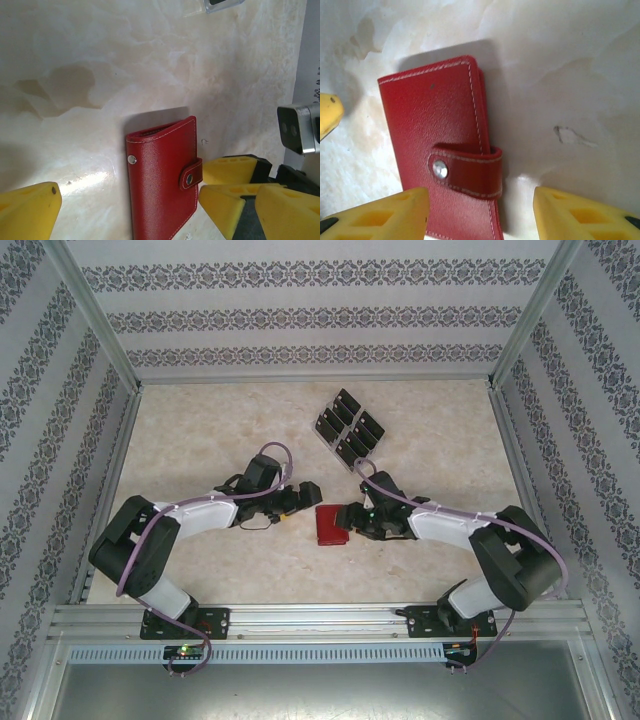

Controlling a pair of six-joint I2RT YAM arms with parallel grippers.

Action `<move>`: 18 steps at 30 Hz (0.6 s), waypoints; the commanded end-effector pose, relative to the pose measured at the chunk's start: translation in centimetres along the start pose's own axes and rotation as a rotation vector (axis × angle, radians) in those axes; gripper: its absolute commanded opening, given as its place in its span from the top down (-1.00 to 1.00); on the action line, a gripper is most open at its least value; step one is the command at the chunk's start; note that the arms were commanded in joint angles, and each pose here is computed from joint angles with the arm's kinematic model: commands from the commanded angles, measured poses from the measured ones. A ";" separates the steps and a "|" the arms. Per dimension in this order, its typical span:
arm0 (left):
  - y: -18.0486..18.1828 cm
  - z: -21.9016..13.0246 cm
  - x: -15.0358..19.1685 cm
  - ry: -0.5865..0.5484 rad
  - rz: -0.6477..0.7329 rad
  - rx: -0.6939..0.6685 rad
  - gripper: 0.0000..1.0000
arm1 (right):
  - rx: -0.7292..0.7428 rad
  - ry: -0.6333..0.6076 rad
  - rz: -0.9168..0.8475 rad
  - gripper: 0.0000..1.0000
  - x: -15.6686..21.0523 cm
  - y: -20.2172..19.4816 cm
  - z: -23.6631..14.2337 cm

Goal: Put the credit cards into the card holder

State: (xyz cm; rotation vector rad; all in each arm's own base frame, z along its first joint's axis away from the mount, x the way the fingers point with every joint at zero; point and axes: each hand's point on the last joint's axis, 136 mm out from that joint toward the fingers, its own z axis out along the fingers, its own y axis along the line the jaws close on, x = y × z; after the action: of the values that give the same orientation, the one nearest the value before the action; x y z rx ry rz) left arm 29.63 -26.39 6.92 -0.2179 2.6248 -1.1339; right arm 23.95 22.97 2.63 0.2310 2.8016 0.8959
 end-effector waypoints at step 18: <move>-1.2 1.5 0.7 0.026 0.022 0.023 -1.00 | -0.149 -0.004 -0.030 0.21 -1.5 3.9 0.9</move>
State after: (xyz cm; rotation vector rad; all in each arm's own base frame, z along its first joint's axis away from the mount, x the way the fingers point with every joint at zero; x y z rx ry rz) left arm 28.86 -27.33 5.71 -0.1925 2.6688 -1.1268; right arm 24.00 22.68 2.07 0.2920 2.8436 0.9134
